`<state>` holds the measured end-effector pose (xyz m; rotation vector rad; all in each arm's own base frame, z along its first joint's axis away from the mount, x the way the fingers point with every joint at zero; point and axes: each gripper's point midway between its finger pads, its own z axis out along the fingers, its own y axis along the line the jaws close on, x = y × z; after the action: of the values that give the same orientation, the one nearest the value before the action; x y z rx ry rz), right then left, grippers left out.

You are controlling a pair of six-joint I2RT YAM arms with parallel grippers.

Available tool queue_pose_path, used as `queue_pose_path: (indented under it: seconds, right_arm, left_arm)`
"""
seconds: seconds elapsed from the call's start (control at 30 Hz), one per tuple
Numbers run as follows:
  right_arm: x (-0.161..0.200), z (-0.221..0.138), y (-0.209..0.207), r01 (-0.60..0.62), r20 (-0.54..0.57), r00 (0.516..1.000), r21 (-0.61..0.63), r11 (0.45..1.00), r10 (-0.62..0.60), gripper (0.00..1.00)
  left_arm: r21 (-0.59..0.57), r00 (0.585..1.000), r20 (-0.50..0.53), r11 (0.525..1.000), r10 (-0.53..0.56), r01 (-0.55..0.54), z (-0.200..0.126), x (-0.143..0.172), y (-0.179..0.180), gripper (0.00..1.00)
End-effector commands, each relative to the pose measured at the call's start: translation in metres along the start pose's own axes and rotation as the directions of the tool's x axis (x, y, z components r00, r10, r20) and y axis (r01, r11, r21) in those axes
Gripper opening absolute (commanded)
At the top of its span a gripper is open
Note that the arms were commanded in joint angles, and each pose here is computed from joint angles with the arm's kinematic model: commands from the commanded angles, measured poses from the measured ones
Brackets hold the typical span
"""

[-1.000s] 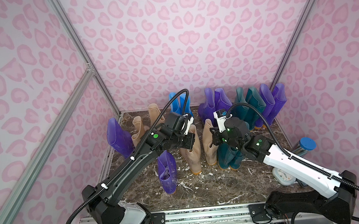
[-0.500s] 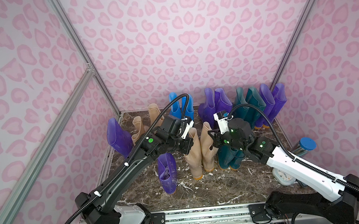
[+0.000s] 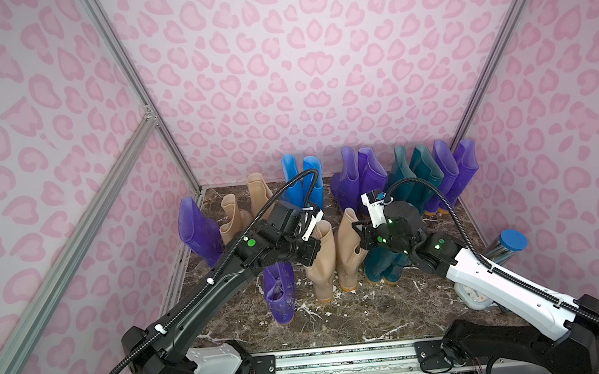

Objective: Match and arrange rain boots in pairs
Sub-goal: Pair a pair of rain boots at the center of the board.

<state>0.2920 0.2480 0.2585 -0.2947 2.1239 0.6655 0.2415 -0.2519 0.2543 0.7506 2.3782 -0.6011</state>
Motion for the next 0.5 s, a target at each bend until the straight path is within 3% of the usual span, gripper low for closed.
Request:
queue_pose_path:
  seconds: [0.0,0.07,0.13,0.2,0.3,0.47]
  right_arm:
    - [-0.006,0.001,0.01,-0.009,0.028,1.0,-0.053,0.999,0.01,0.02]
    - [-0.008,0.001,0.015,-0.009,0.028,1.0,-0.074,0.997,0.011,0.11]
    - [-0.015,-0.003,0.018,0.0,0.043,0.999,-0.075,0.997,0.003,0.26]
    - [-0.024,-0.008,0.019,0.018,0.065,0.998,-0.069,0.997,-0.014,0.33]
    - [-0.041,-0.019,0.021,0.047,0.112,0.993,-0.048,0.998,-0.041,0.49]
    - [-0.063,-0.031,0.023,0.089,0.166,0.982,-0.019,0.996,-0.085,0.53]
  left_arm:
    - [-0.03,0.999,0.047,1.0,-0.003,0.004,-0.006,-0.01,0.004,0.3]
    - [-0.041,0.998,0.061,0.999,-0.003,0.006,-0.014,-0.015,0.004,0.54]
    - [-0.079,0.997,0.077,0.997,0.004,0.002,-0.025,-0.022,0.008,0.72]
    - [-0.147,0.994,0.107,0.989,0.014,0.001,-0.04,-0.031,0.017,0.96]
    - [-0.292,0.984,0.176,0.956,0.034,0.019,-0.069,-0.048,0.04,0.99]
    - [-0.369,0.97,0.242,0.921,-0.032,0.122,-0.093,-0.071,0.082,0.99]
